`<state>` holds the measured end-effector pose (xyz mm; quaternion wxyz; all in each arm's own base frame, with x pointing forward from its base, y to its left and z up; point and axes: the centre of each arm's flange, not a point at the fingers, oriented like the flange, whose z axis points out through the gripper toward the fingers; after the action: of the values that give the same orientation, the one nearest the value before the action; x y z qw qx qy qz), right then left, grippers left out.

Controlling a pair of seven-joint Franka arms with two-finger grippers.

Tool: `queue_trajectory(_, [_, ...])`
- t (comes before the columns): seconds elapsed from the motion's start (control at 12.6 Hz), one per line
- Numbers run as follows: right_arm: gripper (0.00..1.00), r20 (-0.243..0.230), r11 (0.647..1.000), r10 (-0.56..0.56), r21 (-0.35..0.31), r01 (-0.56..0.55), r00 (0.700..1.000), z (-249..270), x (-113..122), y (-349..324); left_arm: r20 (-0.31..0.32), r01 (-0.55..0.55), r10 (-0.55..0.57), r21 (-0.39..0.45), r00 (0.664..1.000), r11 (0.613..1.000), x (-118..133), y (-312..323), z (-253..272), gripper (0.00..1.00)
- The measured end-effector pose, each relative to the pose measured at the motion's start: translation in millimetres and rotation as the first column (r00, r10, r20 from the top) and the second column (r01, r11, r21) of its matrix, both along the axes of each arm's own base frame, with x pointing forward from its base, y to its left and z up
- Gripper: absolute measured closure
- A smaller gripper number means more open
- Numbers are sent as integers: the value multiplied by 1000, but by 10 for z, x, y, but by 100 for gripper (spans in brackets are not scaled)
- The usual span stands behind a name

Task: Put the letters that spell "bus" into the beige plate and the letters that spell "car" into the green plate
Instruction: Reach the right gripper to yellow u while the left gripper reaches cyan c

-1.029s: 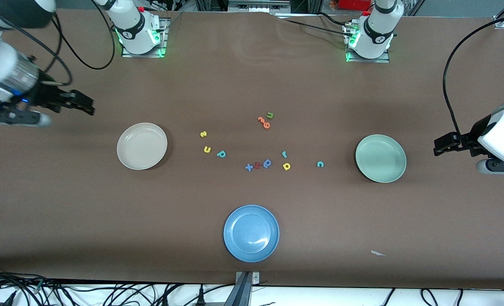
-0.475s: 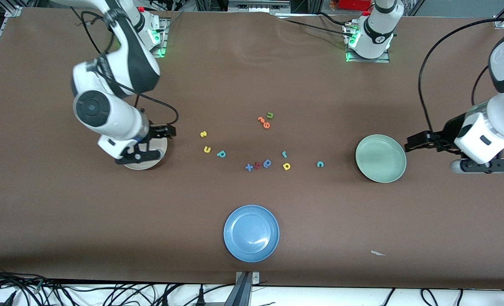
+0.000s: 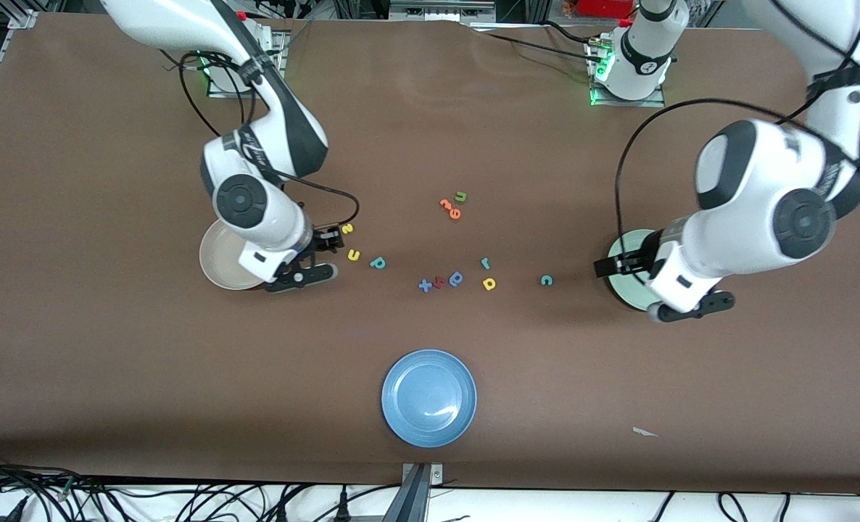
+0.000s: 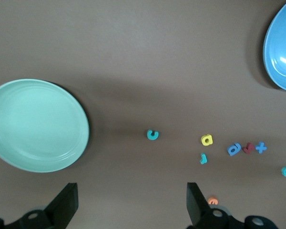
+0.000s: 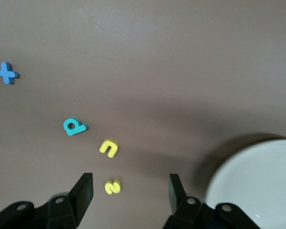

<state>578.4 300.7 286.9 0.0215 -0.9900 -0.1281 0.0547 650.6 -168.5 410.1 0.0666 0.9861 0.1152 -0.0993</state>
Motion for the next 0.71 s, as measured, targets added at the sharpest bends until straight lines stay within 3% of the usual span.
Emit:
queue_trajectory(0.32, [27,56,1000,1,26,-2,998,-601,-262,-38,52,-1,0,21,999,1000,-170,-361,-690,1])
queue_trajectory(0.71, [30,61,1000,-11,20,10,998,-821,-577,406,93,16,-19,41,995,999,-639,-706,-1557,6])
